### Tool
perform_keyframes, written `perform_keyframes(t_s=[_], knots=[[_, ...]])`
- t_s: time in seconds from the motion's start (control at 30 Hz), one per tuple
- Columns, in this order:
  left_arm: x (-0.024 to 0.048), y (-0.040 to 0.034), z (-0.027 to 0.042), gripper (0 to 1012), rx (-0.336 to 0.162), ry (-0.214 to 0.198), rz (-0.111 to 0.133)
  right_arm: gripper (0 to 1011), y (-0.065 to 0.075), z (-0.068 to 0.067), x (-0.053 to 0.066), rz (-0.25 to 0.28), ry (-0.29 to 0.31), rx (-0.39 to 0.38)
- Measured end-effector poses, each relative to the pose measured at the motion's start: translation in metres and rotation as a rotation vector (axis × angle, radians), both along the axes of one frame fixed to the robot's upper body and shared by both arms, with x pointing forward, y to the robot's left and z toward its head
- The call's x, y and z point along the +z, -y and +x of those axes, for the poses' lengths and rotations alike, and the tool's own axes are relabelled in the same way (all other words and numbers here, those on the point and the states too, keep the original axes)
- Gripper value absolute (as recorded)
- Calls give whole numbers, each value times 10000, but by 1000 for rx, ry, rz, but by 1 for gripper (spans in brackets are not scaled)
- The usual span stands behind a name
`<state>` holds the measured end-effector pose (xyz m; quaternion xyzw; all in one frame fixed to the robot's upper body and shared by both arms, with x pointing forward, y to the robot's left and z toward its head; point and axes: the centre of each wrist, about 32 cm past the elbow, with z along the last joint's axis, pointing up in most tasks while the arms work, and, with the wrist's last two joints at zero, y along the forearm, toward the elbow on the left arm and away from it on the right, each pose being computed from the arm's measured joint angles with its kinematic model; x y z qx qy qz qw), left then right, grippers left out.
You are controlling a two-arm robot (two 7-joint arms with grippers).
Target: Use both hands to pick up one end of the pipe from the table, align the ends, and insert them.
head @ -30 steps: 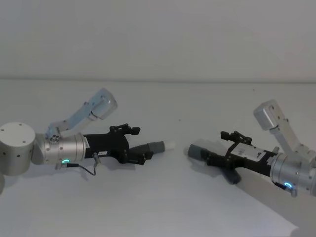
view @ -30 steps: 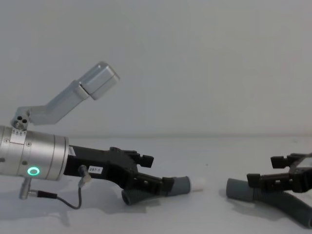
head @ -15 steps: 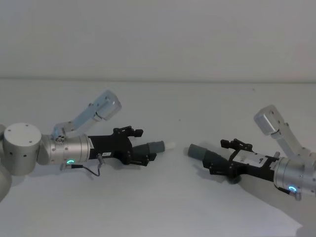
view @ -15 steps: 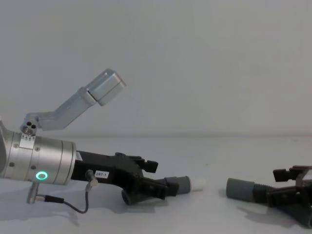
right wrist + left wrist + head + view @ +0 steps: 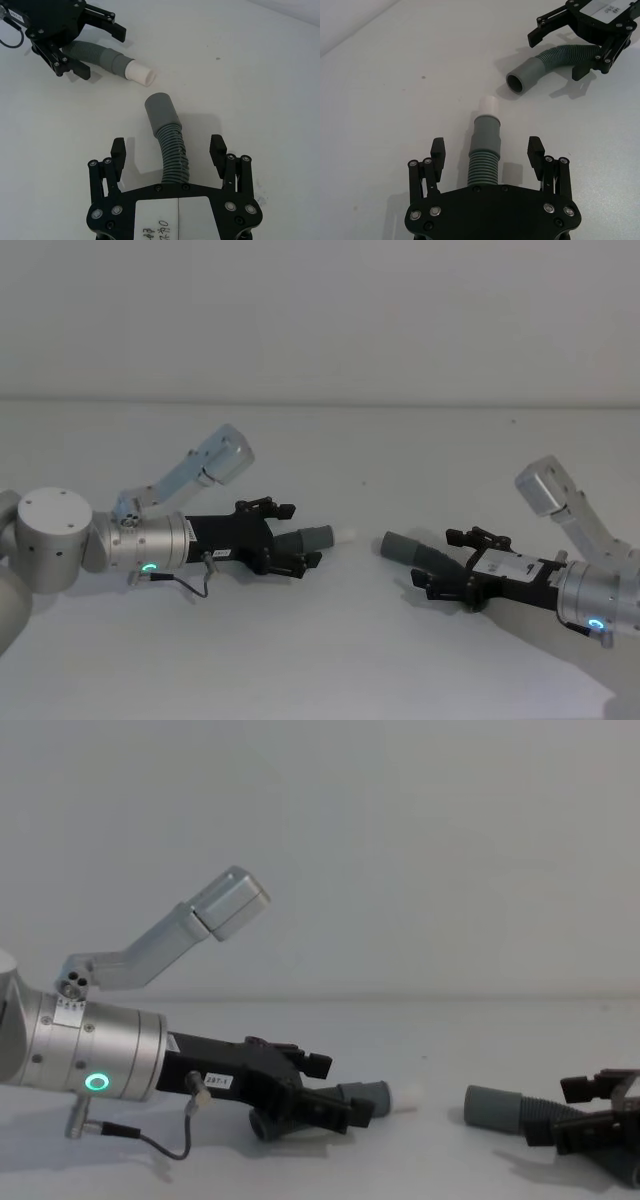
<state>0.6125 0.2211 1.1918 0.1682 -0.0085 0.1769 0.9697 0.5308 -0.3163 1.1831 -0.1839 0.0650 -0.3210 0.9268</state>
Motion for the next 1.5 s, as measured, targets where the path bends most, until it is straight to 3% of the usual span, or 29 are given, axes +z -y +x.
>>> perform_keyframes(t_s=[0.37,0.87,1.5], knots=[[4,18,12,1000,-7,0,19,1001,10,6,1,0,-13,6],[15,21,19,1000,-13,26,66,1001,-1,13,-6,3,-28,8],[14,20,24,1000,-14,38,85,1001,-12,26,-24,7,-49,-3]])
